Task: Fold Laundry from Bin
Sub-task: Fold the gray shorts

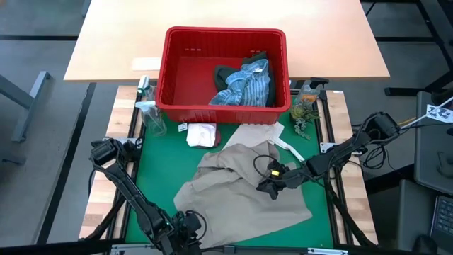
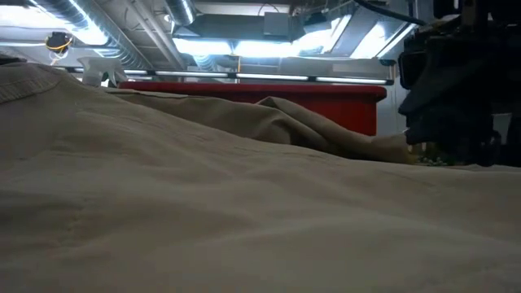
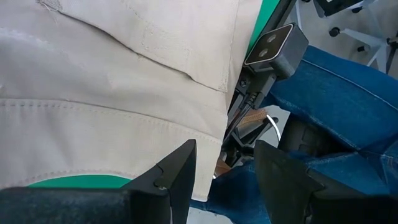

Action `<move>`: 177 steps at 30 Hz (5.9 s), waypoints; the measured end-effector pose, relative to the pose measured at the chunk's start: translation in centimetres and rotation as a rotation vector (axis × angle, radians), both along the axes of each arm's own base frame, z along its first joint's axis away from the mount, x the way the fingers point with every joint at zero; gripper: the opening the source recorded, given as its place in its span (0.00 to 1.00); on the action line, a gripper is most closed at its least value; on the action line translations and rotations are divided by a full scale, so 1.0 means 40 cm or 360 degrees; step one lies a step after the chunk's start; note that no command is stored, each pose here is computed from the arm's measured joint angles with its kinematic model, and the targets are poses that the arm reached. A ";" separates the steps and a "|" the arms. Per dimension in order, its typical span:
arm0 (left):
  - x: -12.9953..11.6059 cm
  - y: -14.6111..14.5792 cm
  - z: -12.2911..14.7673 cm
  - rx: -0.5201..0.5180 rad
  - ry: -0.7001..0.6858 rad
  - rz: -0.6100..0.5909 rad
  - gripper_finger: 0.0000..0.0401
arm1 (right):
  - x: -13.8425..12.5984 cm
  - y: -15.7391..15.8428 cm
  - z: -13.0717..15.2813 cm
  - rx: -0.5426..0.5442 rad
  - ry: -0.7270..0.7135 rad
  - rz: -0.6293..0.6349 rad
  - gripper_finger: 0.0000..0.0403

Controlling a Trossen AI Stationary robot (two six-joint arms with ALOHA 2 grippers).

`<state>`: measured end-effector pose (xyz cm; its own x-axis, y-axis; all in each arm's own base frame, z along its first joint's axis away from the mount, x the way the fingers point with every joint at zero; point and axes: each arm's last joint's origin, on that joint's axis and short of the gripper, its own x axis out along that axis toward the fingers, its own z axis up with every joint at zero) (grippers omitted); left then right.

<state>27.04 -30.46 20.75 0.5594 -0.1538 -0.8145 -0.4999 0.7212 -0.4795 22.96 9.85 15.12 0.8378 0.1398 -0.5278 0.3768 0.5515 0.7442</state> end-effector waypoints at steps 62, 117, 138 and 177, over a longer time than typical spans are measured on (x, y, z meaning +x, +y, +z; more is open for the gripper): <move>0.014 0.000 0.011 0.0089 -0.0231 0.0112 0.39 | 0.006 -0.022 0.027 -0.0220 -0.0191 -0.0336 0.02; 0.080 0.665 -0.093 0.0357 0.0006 0.0508 0.39 | -0.109 -0.230 0.232 -0.0816 -0.0459 -0.0384 0.01; 0.061 0.701 0.053 0.0512 0.0398 0.0314 0.00 | -0.107 -0.230 0.245 -0.0919 -0.0528 -0.0356 0.01; 0.052 0.573 0.235 0.0688 0.0297 0.0116 0.00 | -0.172 -0.201 0.274 -0.0481 -0.0702 0.0295 0.01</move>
